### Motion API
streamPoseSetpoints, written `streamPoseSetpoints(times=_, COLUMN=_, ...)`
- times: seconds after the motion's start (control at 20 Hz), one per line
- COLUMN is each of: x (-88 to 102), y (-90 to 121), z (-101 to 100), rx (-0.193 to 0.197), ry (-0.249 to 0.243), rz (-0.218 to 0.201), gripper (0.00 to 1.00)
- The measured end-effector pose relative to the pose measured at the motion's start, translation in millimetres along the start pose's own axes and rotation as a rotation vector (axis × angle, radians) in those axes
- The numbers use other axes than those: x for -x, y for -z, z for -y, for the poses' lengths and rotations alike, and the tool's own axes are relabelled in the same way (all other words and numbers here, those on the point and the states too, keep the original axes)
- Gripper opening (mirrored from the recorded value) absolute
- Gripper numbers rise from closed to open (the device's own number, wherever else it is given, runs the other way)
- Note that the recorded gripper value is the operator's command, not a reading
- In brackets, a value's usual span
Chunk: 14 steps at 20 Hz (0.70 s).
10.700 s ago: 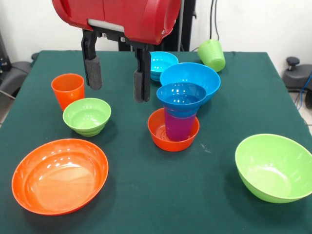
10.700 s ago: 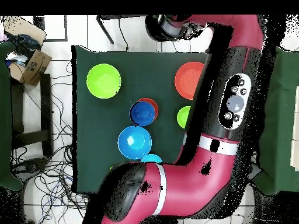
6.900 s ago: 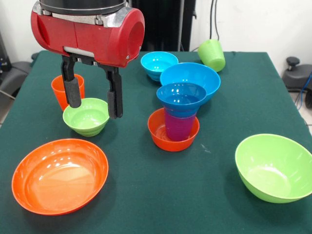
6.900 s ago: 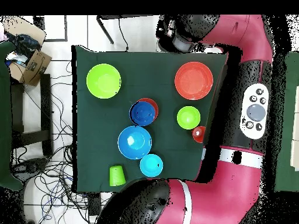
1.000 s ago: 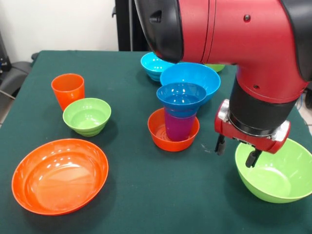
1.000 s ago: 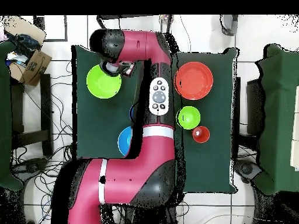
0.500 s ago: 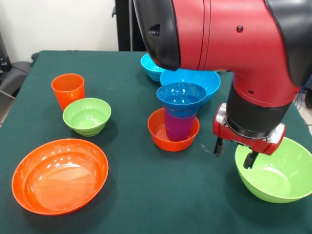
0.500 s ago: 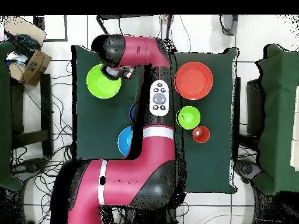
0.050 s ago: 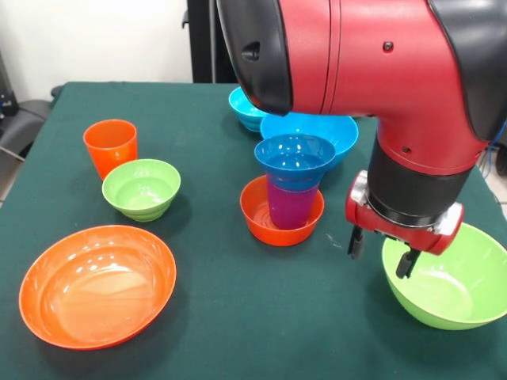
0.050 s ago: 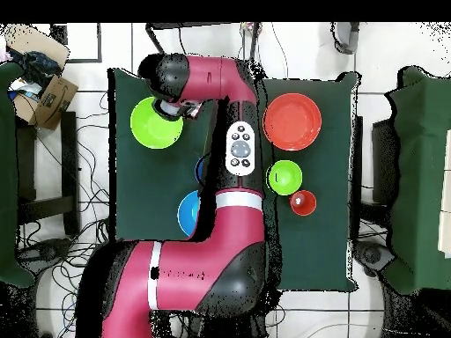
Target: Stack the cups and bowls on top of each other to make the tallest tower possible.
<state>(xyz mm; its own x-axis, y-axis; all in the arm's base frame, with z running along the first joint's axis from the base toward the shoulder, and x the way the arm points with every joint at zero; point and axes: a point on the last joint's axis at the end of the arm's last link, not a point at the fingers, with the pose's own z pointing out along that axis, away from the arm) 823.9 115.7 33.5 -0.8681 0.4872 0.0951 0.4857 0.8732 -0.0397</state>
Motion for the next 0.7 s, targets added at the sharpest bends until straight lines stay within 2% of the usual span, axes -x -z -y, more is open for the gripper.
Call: streamPoseSetpoints(times=0.7, x=-1.2, y=-1.3, z=0.3, rx=0.015, ry=-0.008, rz=-0.001, gripper=1.0)
